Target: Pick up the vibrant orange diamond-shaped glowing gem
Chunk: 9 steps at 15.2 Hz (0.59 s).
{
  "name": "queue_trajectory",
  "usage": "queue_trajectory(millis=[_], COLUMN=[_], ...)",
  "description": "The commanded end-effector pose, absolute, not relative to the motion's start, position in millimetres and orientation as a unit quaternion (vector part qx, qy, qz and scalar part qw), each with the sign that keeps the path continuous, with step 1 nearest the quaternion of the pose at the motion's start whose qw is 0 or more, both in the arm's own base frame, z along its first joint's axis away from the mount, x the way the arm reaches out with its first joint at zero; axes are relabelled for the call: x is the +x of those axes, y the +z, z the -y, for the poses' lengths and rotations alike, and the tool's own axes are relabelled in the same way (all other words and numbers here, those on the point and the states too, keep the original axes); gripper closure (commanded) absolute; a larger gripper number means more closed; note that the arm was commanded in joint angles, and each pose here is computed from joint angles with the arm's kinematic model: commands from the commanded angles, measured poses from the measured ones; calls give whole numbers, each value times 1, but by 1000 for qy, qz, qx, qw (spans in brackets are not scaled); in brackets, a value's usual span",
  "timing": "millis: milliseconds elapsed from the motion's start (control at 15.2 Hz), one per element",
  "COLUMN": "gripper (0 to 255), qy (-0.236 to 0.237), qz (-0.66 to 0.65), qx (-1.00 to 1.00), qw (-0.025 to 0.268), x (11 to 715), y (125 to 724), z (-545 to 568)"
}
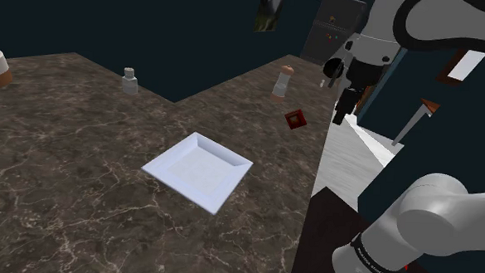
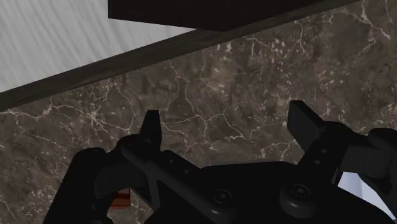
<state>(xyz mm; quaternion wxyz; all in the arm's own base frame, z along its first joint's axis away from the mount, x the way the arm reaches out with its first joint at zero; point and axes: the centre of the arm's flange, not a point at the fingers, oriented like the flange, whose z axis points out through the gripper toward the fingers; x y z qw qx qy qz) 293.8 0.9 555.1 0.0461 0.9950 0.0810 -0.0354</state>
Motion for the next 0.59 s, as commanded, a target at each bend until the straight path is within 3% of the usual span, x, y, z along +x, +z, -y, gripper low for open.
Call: queue_trajectory(millis=[0,528], gripper=[0,0], qy=[-35,-104], qz=[-81,-115], qx=[995,988], qw=[46,-2], x=[294,400], y=[555,522], z=[-1,66])
